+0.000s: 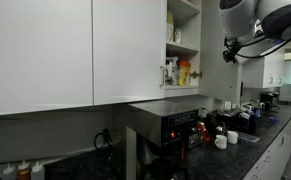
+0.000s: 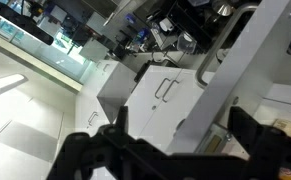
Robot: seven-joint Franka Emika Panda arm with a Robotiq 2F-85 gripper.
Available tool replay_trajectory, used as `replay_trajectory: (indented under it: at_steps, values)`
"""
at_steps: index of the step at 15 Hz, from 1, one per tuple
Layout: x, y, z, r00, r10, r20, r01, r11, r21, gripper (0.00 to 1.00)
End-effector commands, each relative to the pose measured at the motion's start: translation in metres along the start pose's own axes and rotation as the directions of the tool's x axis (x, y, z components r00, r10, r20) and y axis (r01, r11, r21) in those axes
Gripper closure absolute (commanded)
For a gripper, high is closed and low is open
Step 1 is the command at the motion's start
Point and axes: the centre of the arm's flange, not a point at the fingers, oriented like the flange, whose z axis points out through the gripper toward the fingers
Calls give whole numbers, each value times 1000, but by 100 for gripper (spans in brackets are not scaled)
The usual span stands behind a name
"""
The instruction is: Open the door of the kitchen cabinet
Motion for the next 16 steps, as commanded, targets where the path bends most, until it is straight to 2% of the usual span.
replay_trajectory:
  at_steps: [1,6,9,13,16]
  values:
    - [5,15,5,999,38,13,-37,998,-40,0]
    - [5,28,15,997,66,46,-62,995,-74,0]
    - [4,30,19,995,73,64,-69,995,-68,0]
    - [9,18,6,995,54,88,-56,998,21,0]
    - [13,8,-16,989,21,148,-38,993,113,0]
